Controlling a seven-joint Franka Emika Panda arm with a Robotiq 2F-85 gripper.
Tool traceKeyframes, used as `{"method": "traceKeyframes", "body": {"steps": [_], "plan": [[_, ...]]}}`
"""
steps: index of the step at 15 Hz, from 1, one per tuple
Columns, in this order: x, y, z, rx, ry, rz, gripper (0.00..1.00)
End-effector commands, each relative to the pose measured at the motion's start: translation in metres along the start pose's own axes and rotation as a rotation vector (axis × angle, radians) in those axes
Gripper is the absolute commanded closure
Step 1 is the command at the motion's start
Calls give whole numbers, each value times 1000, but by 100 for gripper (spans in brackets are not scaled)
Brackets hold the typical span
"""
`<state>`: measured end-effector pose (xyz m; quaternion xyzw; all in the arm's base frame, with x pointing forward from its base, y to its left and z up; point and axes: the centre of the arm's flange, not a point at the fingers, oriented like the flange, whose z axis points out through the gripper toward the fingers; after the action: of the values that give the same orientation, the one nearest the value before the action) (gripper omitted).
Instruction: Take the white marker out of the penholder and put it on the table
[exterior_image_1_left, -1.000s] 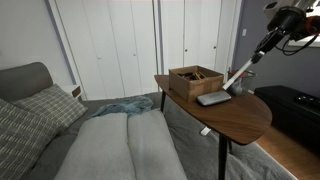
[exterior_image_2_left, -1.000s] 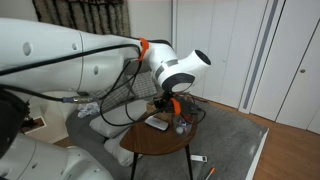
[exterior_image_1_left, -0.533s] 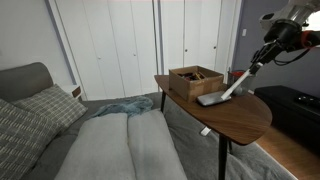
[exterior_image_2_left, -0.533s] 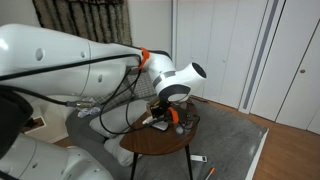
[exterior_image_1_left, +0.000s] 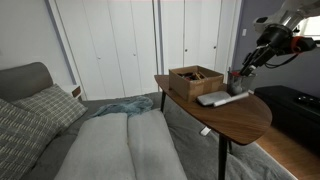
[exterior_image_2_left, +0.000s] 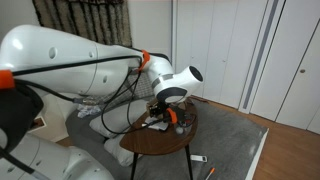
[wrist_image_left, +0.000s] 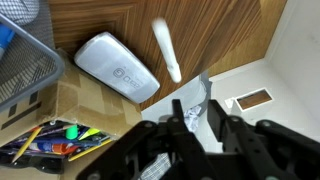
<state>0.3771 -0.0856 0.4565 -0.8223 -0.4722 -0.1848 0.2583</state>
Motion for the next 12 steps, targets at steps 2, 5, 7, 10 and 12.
{"method": "traceKeyframes", "body": {"steps": [2, 5, 7, 10, 12], "plan": [[1, 8, 5, 12, 2, -8, 30], [1, 5, -7, -3, -9, 10, 9], [5, -5, -23, -13, -31, 29, 0], [13, -30, -56, -67, -87, 0, 0], [19, -48, -79, -123, -122, -25, 0]]}}
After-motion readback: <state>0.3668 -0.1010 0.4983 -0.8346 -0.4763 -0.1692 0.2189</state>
